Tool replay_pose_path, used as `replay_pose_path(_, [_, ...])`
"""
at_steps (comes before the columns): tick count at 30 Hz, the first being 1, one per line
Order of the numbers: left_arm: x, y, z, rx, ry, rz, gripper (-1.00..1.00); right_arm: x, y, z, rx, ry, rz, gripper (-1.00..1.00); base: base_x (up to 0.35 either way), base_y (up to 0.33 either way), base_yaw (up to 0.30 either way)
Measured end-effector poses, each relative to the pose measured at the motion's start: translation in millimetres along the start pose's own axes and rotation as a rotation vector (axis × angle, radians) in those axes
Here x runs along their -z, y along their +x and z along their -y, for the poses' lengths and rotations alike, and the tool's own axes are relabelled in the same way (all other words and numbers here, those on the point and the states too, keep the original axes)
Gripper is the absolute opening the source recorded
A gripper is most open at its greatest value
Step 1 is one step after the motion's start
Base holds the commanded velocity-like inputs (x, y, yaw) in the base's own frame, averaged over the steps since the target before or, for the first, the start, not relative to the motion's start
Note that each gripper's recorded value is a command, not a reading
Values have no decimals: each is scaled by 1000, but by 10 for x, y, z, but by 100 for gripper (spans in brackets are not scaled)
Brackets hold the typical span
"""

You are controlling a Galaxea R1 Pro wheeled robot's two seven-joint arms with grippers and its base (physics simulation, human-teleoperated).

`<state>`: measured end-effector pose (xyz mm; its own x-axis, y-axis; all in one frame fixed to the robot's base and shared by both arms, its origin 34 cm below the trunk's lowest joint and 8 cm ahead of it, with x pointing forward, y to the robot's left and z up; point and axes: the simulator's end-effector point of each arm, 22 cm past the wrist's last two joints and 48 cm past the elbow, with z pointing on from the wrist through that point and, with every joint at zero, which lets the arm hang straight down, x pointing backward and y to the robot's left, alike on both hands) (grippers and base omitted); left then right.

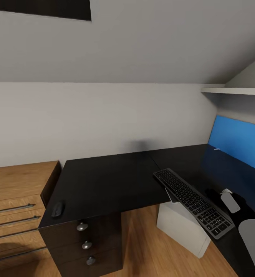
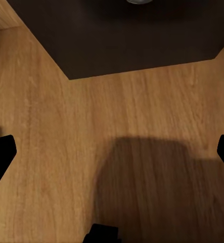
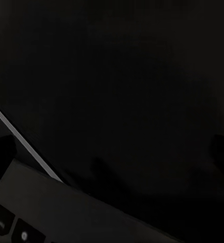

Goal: In the bedroom, organize the workspace by keeping the computer under the desk, ensuring the monitor is on the desk, placing the keyboard on the desk next to the monitor, placing the mouse on the desk next to the keyboard, moving the folder from the swivel chair onto the desk next to the mouse, stacking the notebook on top of the folder with the pen on top of the notebook, and positioning the swivel chair next to the desk.

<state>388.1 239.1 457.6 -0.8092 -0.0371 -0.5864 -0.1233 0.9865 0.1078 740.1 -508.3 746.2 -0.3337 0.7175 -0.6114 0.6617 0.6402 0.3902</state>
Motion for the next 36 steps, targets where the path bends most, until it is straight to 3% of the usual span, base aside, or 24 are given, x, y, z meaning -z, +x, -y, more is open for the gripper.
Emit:
replay_pose_path(8, [-29, -5, -167, -10, -20, 2, 100, -5, 3, -15, -2, -5, 2, 100, -34, 3, 0])
replay_pose_path(36, [-33, -6, -187, -11, -21, 2, 100, -41, 117, 75, -6, 15, -22, 100, -98, 70, 0])
